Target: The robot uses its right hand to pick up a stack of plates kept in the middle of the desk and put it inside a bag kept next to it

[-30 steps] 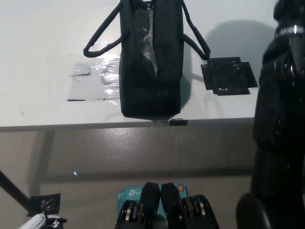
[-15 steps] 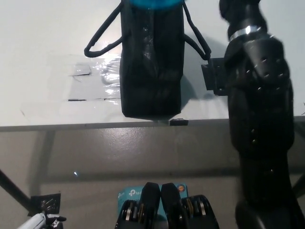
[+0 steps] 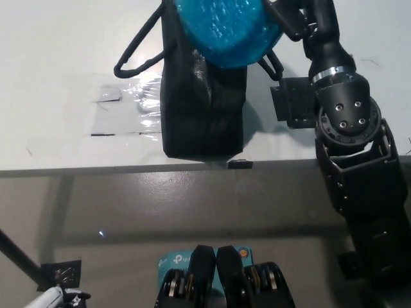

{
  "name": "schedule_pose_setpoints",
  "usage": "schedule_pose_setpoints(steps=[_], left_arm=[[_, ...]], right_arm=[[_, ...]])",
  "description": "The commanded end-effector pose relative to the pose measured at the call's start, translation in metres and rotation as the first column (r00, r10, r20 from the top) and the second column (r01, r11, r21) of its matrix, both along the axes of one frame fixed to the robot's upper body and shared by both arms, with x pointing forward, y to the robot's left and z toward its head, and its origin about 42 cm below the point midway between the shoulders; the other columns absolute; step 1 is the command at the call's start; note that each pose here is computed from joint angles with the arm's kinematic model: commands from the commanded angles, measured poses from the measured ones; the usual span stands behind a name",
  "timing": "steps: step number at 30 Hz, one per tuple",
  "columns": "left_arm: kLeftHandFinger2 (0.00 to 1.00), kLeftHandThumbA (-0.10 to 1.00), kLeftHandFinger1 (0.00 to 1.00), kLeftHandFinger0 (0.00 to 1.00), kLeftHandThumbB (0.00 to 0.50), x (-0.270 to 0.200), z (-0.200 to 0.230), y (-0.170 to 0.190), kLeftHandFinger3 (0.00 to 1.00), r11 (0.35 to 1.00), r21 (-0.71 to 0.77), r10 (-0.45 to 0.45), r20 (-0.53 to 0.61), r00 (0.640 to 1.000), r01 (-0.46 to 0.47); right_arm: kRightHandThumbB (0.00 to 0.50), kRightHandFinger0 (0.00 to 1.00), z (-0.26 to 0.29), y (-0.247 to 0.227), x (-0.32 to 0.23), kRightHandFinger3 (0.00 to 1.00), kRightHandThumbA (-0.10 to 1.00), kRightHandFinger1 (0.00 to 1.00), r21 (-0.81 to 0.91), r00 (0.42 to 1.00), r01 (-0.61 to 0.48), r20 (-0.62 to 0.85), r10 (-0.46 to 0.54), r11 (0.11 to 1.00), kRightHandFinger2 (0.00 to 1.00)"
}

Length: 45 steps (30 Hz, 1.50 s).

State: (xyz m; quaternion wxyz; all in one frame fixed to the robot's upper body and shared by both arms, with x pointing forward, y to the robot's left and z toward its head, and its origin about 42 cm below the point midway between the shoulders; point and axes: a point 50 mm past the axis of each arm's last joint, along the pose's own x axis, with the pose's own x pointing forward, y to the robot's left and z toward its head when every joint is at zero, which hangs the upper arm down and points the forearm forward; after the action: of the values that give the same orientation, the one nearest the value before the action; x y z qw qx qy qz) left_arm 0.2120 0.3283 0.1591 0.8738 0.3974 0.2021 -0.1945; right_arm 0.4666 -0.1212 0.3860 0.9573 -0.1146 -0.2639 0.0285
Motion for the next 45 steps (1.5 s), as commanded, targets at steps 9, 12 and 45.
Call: schedule_pose_setpoints(steps=[9, 12, 45], left_arm=[[0.83, 0.21, 0.75, 0.76, 0.000, 0.000, 0.009, 0.000, 0.93, 1.000, 0.020, -0.002, 0.017, 1.000, 0.002], [0.84, 0.20, 0.76, 0.75, 0.000, -0.001, 0.010, 0.000, 0.94, 1.000, 0.018, -0.003, 0.015, 1.000, 0.003], [0.82, 0.24, 0.74, 0.75, 0.000, -0.001, 0.004, -0.011, 0.94, 1.000, 0.010, -0.019, 0.007, 1.000, 0.018]], right_arm=[[0.310, 0.00, 0.004, 0.028, -0.020, 0.00, -0.10, 0.00, 0.029, 0.992, -0.009, 0.127, 0.005, 1.000, 0.00], [0.338, 0.00, -0.010, 0.038, -0.023, 0.00, -0.10, 0.00, 0.045, 0.995, -0.005, 0.097, 0.001, 0.999, 0.00], [0.281, 0.00, 0.020, 0.092, 0.018, 0.07, -0.10, 0.00, -0.289, 0.979, 0.176, 0.154, -0.136, 0.941, 0.22]])
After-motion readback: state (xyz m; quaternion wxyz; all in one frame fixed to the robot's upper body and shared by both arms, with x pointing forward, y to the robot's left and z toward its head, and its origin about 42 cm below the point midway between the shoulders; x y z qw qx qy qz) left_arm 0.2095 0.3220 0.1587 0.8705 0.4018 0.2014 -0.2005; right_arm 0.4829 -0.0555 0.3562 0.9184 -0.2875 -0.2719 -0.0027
